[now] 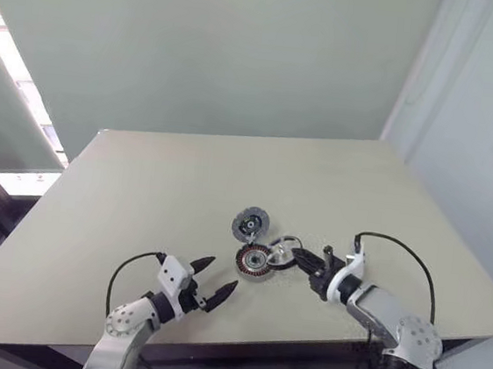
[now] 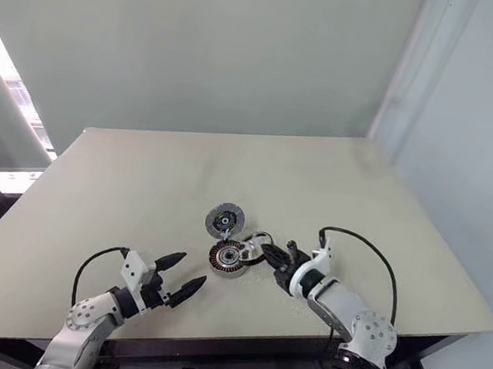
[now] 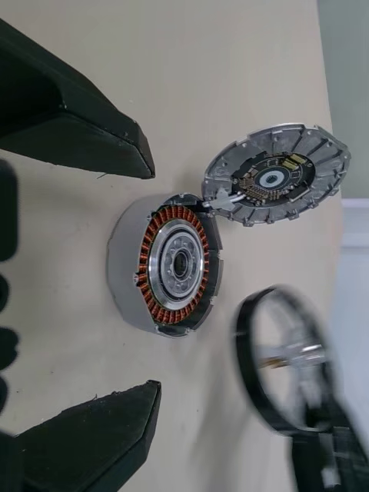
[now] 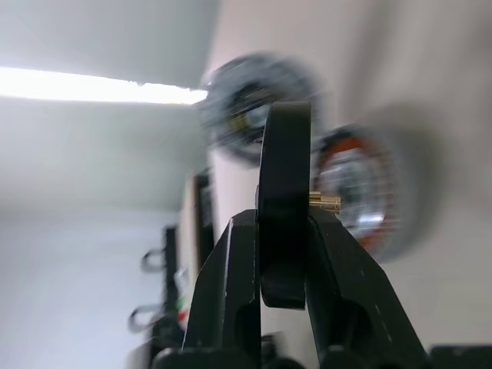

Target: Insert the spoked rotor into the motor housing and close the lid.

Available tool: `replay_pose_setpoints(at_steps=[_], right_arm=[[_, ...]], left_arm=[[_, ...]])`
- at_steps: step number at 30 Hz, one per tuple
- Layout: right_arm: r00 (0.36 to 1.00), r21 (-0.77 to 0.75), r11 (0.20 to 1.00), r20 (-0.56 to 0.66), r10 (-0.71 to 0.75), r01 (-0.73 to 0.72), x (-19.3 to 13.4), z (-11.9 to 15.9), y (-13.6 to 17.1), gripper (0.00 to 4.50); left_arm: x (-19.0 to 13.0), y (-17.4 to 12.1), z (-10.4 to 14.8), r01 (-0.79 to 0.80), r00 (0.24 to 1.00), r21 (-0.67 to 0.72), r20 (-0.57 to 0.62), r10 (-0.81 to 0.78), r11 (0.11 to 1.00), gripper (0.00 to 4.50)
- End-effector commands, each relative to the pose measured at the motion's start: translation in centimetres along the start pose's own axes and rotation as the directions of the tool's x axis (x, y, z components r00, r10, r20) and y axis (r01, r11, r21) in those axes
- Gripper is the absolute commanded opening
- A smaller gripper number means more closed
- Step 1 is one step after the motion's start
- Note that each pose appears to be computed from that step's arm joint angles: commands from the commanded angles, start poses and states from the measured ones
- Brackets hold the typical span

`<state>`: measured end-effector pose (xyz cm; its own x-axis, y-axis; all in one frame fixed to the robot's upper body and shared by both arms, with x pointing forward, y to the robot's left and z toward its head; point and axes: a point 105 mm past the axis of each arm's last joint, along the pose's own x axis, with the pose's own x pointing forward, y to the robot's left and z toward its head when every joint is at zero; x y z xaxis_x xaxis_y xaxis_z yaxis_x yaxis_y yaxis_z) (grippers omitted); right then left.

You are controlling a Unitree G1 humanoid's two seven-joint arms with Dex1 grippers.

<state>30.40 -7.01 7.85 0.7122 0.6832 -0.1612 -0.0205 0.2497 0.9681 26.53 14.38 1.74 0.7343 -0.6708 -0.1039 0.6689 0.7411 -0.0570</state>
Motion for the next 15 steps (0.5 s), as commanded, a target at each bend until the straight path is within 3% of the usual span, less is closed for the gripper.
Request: replay_pose_setpoints(at_steps=[1, 6, 15], right_arm=[[0.985, 0.132, 0.98, -0.06, 0.16, -0.151, 2.2, -3.7, 2.8, 0.41], [0.98, 0.154, 0.98, -0.128, 0.15, -0.129, 3.6, -5.5, 2.6, 0.41], [0.985, 0.155, 0.986, -0.147, 0.091, -0.068, 5.1, -5.8, 0.8, 0.41]], left_arm=[[-0.1, 0.4, 1.3, -0.014, 0.999, 0.03, 0.046, 0.013, 0.999, 4.5], [-0.1, 0.3, 1.3, -0.017, 0.999, 0.029, 0.048, 0.016, 0.999, 4.5], [-0.2, 0.2, 1.4, -0.02, 0.999, 0.028, 0.047, 0.019, 0.999, 4.5]])
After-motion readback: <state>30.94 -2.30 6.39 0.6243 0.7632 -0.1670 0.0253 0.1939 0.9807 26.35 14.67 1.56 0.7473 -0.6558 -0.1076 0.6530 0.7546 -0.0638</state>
